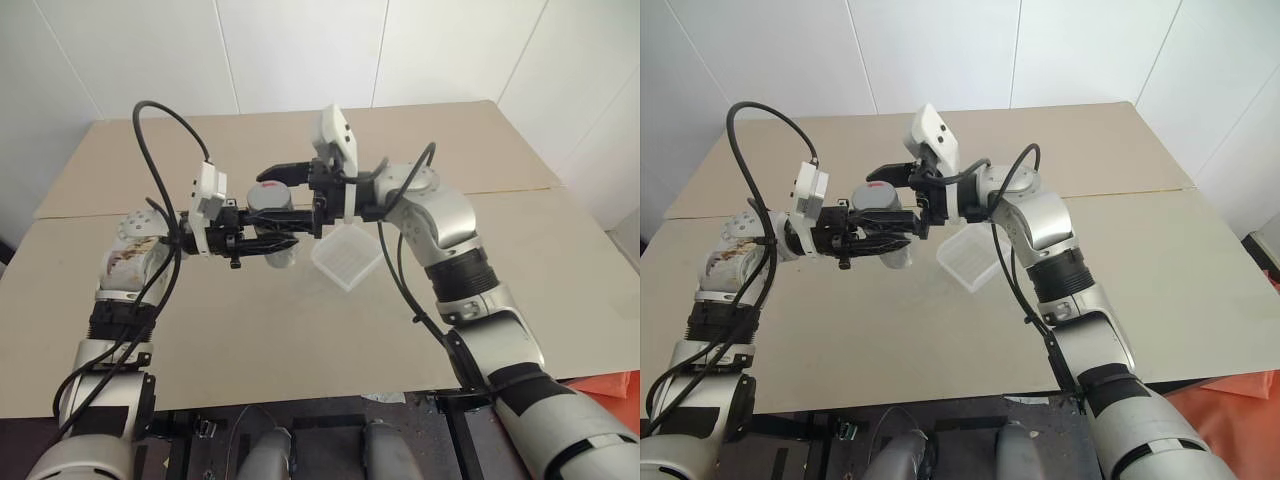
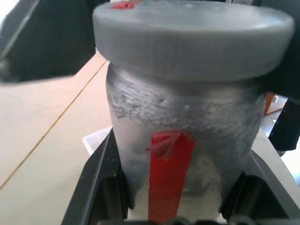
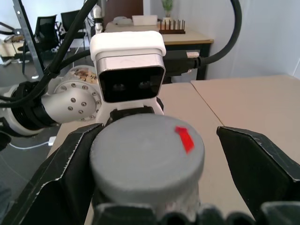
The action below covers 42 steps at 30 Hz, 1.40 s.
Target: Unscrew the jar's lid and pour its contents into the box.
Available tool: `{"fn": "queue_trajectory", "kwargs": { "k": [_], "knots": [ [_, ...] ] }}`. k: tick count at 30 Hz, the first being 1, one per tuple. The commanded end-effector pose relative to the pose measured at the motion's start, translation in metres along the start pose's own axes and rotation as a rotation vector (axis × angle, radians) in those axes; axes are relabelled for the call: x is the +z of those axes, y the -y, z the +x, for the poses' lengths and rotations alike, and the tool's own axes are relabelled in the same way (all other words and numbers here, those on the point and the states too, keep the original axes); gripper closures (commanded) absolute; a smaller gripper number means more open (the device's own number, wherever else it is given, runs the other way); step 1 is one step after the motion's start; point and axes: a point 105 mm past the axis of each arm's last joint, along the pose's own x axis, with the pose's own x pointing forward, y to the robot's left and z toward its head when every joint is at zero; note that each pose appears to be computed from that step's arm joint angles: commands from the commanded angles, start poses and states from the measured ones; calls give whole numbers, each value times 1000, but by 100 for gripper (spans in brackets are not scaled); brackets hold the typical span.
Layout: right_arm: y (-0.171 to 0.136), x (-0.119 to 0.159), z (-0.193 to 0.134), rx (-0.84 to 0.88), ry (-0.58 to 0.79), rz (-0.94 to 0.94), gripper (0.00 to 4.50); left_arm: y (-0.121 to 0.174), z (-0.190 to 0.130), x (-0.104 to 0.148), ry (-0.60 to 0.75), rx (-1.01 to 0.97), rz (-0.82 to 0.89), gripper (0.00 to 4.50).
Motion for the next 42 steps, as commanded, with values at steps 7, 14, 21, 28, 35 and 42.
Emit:
{"fn": "queue_trajectory", "kwargs": {
  "k": [7,14,21,28,35,42],
  "knots": [
    [11,7,-29,-67,12,-56,9,4,-7,14,21,-14,50,254],
    [10,1,-36,-72,-2,-47,9,4,-8,14,16,-12,51,254],
    [7,-6,-48,-74,-27,-41,9,4,-10,13,14,-10,48,254],
    [-5,-2,-59,-45,-36,-60,9,2,-11,13,17,4,49,254],
    [-28,25,-43,-16,0,-75,9,-1,-5,11,26,4,44,254],
    [-24,31,-24,-89,-26,-83,9,-1,0,10,30,-13,49,254]
  ]
}}
